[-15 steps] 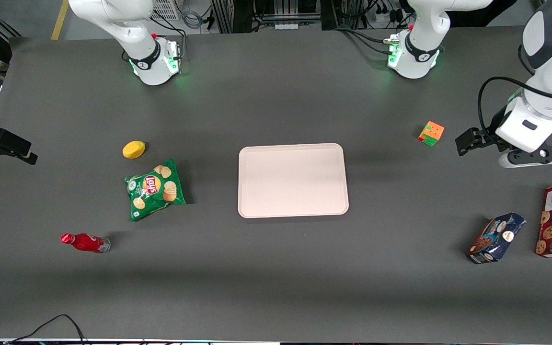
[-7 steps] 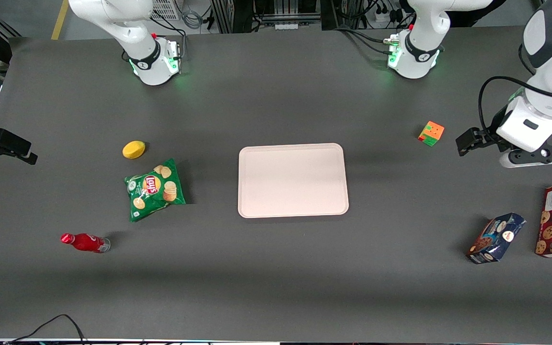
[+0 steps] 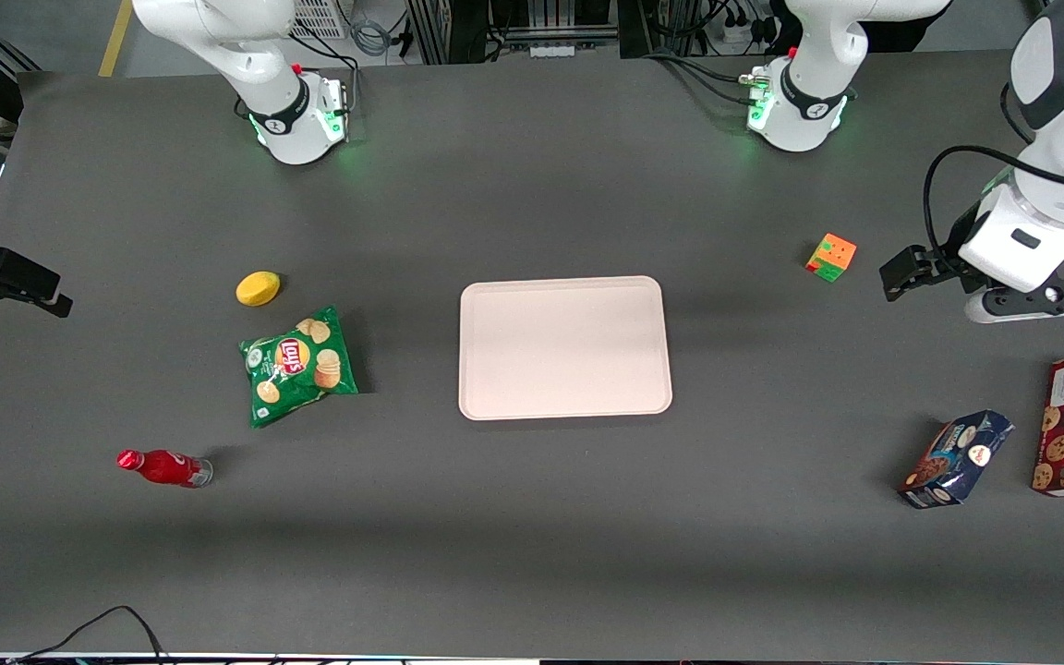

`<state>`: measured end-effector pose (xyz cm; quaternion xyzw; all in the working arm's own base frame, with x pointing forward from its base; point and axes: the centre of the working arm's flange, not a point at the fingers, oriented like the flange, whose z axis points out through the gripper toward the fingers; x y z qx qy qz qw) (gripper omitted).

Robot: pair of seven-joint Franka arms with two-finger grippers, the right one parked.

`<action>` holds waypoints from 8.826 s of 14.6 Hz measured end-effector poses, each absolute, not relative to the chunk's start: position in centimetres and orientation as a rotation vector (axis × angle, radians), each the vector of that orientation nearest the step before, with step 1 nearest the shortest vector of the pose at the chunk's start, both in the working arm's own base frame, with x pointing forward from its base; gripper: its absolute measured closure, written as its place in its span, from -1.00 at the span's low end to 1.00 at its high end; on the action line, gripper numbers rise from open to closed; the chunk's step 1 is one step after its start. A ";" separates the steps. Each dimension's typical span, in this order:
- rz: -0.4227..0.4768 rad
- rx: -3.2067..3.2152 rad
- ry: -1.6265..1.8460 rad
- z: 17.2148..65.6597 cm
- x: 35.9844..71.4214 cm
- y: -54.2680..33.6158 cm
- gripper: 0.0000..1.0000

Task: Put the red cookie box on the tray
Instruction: 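Move the left gripper toward the red plaid cookie box, then lower the open left gripper over the red plaid cookie box, then close the left gripper on the red cookie box's end, then lift the red cookie box and carry it over the white tray, then lower the red cookie box onto the white tray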

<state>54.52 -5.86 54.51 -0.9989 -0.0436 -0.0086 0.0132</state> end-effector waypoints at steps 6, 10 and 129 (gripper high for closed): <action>-0.027 -3.112 -0.101 54.6 54.7 -4.8 -1.00; 0.003 -3.114 0.045 53.7 55.1 2.2 -1.00; -0.065 -3.100 -0.094 26.8 50.8 -34.9 0.48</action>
